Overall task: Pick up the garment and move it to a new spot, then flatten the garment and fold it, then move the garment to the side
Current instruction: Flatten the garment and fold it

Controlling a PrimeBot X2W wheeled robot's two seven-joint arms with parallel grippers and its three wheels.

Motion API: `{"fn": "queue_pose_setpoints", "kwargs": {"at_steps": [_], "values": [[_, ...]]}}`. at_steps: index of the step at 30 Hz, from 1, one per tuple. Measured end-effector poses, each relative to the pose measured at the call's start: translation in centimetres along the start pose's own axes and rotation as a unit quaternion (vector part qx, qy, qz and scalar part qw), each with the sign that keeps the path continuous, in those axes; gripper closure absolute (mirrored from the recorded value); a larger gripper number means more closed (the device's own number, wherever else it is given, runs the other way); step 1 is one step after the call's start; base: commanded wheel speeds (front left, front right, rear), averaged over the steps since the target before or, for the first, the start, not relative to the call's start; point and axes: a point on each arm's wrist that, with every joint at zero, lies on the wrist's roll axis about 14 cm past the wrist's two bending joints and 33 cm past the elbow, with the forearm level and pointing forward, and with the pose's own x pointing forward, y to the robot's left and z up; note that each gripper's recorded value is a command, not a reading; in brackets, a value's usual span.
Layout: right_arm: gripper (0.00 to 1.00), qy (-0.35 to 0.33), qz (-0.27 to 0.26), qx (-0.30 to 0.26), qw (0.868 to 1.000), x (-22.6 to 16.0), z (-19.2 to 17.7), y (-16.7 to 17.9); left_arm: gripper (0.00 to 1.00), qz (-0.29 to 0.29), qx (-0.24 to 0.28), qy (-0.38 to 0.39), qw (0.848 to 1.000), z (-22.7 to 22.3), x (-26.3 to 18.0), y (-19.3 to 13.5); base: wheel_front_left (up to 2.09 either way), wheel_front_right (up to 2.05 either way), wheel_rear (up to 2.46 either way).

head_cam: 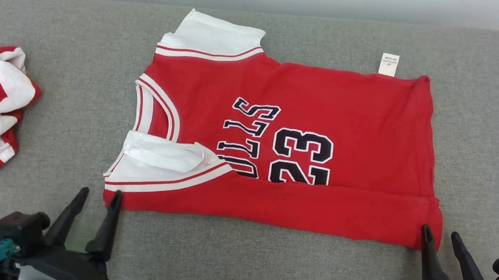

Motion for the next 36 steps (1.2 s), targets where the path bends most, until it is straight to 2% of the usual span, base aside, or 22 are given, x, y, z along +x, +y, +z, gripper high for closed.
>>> {"fn": "queue_pose_setpoints", "kwargs": {"at_steps": [10, 11, 12, 13, 23, 29, 36], "values": [[0.00, 0.039, 0.005, -0.013, 0.999, 0.9, -2.3, 0.7, 0.00, -0.002, 0.004, 0.036, 0.999, -2.5, 0.9, -0.2, 0.00, 0.00, 0.00], [0.42, 0.042, 0.006, -0.013, 0.999, 1.1, -2.4, 0.9, 0.00, -0.004, 0.004, 0.043, 0.999, -2.9, 1.0, -0.3, 0.00, 0.00, 0.00], [0.66, 0.043, 0.007, -0.012, 0.999, 1.2, -2.5, 1.1, 0.55, -0.003, 0.004, 0.050, 0.999, -3.3, 1.1, -0.2, 0.00, 0.00, 0.00], [1.00, 0.044, 0.008, -0.011, 0.999, 1.3, -2.6, 1.2, 1.00, -0.003, 0.003, 0.052, 0.999, -3.3, 1.3, -0.2, 0.00, 0.00, 0.00], [1.00, 0.015, 0.034, -0.027, 0.999, 0.9, -1.1, 2.7, 1.00, 0.005, -0.007, 0.034, 0.999, -1.8, 0.5, 0.0, 0.00, 0.00, 0.00], [1.00, 0.012, 0.048, -0.027, 0.998, -1.5, -1.0, 3.2, 1.00, 0.022, -0.019, 0.022, 0.999, -1.6, -3.0, 0.4, 0.00, 0.00, 0.00], [1.00, 0.040, 0.029, -0.023, 0.999, -5.2, -2.0, 1.4, 1.00, 0.045, -0.044, 0.026, 0.998, -3.2, -7.7, -0.3, 0.00, 0.00, 0.00]]}}
